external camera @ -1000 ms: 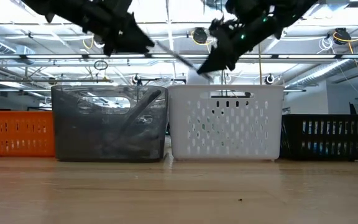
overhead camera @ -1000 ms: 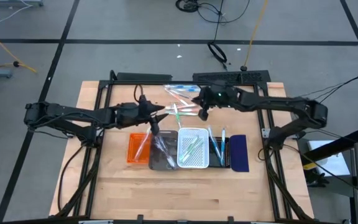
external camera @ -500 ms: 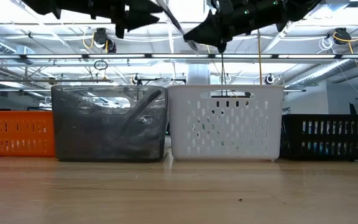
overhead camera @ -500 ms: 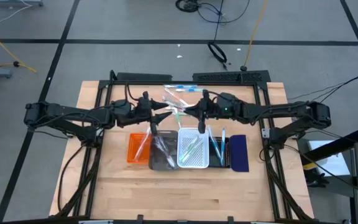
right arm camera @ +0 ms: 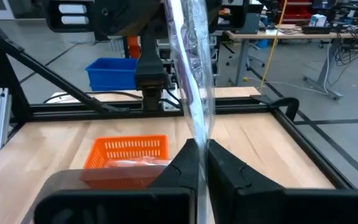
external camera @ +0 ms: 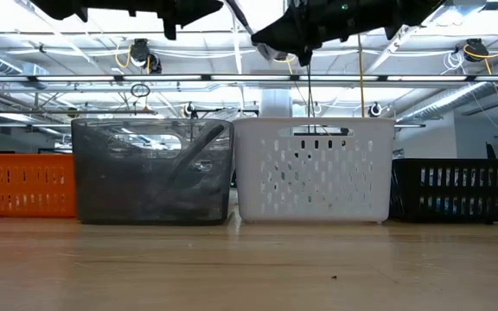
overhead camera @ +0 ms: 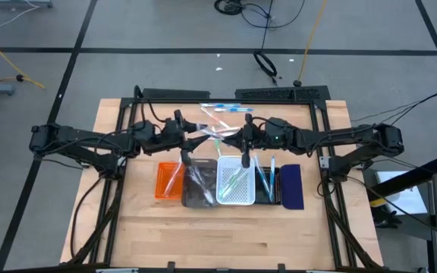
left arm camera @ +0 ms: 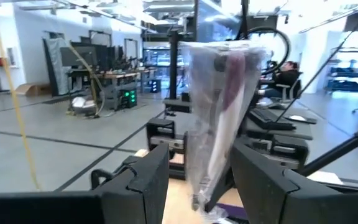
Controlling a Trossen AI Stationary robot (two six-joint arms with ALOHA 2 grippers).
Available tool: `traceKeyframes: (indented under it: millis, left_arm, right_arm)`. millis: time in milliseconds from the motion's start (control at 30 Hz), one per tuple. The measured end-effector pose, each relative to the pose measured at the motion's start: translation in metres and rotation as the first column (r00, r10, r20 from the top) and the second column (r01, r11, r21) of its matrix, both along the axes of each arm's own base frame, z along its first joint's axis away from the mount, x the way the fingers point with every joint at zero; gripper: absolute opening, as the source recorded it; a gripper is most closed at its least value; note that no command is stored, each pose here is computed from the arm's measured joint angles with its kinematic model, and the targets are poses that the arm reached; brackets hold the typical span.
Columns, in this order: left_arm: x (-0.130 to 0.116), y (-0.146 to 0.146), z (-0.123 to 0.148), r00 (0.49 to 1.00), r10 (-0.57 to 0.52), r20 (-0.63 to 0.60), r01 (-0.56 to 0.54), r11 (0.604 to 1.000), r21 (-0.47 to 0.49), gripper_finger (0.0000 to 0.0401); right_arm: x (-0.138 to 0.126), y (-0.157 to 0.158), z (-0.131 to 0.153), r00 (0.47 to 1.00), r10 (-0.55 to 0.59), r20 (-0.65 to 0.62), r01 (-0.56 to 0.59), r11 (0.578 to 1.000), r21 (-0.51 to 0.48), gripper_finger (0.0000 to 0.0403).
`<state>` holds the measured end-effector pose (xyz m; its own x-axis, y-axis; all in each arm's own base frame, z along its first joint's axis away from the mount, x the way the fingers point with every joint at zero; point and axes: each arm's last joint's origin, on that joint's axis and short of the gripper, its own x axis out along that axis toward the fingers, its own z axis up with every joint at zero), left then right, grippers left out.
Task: Pick & Place Toothbrushes
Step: Put the purple toothbrush into the left black bin
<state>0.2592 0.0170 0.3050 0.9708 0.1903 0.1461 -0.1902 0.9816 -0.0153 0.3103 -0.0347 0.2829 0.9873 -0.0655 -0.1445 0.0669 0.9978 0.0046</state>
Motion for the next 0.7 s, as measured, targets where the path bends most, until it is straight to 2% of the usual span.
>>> traceKeyframes:
  millis: [167,233,367,700]
  left_arm:
    - [-0.0001,-0.0008,0.0014,0.999,-0.030,0.017,0.030,0.999,-0.011,0.0156]
    - [0.0000,-0.0009,0.0012,0.999,-0.037,0.016,0.037,0.999,-0.011,0.0122]
    - [0.0001,-0.0017,0.0008,0.998,-0.061,0.009,0.061,0.998,0.005,0.0022]
    - [0.0007,-0.0019,-0.0023,0.998,-0.066,-0.023,0.066,0.998,0.002,0.0008]
  right_arm:
    - [0.0029,-0.0003,-0.0043,1.000,-0.001,-0.010,0.001,1.000,0.011,0.0003]
    - [0.0025,-0.0003,-0.0024,1.000,-0.002,0.000,0.002,1.000,0.011,0.0003]
    - [0.0039,-0.0004,-0.0055,1.000,-0.001,-0.014,0.001,1.000,0.013,0.0003]
    - [0.0028,-0.0018,-0.0087,0.999,-0.003,-0.052,0.004,1.000,0.017,0.0031]
